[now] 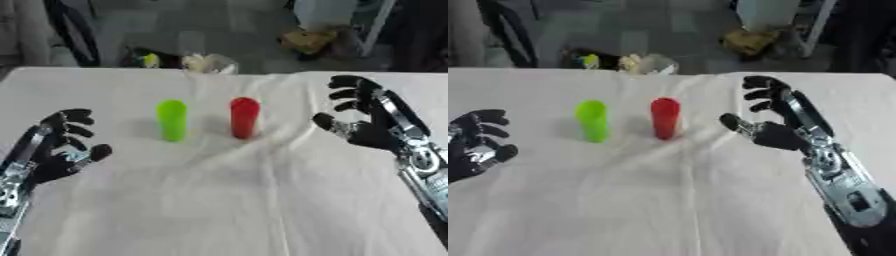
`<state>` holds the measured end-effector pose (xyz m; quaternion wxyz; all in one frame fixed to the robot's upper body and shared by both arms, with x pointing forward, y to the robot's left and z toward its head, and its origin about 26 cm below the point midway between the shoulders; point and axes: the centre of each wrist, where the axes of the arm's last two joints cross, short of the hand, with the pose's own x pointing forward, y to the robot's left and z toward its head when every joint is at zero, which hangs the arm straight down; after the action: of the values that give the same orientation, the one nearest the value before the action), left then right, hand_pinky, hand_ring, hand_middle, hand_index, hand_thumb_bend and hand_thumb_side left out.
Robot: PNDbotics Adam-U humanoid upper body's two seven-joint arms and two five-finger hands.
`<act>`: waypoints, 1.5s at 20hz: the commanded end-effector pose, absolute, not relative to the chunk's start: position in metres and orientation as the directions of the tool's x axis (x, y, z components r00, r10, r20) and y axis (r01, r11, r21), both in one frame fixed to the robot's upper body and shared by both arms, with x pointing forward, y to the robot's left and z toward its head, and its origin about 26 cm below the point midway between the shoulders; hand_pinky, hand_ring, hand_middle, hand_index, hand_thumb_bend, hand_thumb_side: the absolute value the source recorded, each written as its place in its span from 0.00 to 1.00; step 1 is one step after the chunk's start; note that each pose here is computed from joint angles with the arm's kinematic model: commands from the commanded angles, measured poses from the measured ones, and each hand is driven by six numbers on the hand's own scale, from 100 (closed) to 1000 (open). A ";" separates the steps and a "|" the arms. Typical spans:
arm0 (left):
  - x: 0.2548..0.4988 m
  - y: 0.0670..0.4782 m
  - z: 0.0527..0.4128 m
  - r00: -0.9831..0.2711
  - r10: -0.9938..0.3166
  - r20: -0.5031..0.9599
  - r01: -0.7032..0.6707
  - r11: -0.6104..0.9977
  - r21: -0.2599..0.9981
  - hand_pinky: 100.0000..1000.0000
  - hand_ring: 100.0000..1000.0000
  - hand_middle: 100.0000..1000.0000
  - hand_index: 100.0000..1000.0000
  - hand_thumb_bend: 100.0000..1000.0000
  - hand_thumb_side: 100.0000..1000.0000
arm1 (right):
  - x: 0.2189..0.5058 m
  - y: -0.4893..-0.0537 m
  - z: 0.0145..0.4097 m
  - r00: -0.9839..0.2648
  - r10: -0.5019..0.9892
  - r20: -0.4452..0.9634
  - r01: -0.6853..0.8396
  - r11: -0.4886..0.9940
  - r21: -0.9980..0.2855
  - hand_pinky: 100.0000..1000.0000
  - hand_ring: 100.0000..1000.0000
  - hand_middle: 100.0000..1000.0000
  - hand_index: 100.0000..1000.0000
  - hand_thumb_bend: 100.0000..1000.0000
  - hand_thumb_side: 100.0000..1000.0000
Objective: Pour the contents of one cup into another cup.
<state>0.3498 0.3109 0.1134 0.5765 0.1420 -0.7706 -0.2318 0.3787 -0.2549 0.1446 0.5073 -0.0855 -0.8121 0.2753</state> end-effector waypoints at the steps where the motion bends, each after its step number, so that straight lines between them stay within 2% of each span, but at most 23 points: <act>1: 0.352 0.309 0.121 -0.319 -0.493 0.810 0.040 0.846 0.531 0.46 0.61 0.64 0.79 1.00 0.47 | 0.383 -0.254 0.154 -0.487 0.410 0.771 -0.148 0.831 -0.536 0.66 0.74 0.76 0.85 0.58 0.36; 14: 0.353 0.292 0.123 -0.366 -0.451 0.814 0.109 0.848 0.519 0.47 0.61 0.64 0.81 1.00 0.50 | 0.409 -0.223 0.133 -0.460 0.432 0.776 -0.240 0.781 -0.577 0.66 0.74 0.76 0.85 0.59 0.36; 30: 0.355 0.283 0.126 -0.387 -0.428 0.816 0.129 0.852 0.508 0.47 0.61 0.64 0.81 1.00 0.51 | 0.425 -0.216 0.107 -0.456 0.444 0.772 -0.256 0.765 -0.591 0.67 0.74 0.76 0.87 0.59 0.37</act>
<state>0.3533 0.2852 0.1140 0.5623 0.0968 -0.7818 -0.2514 0.4204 -0.2144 0.0946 0.5330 -0.0510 -0.7748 0.3362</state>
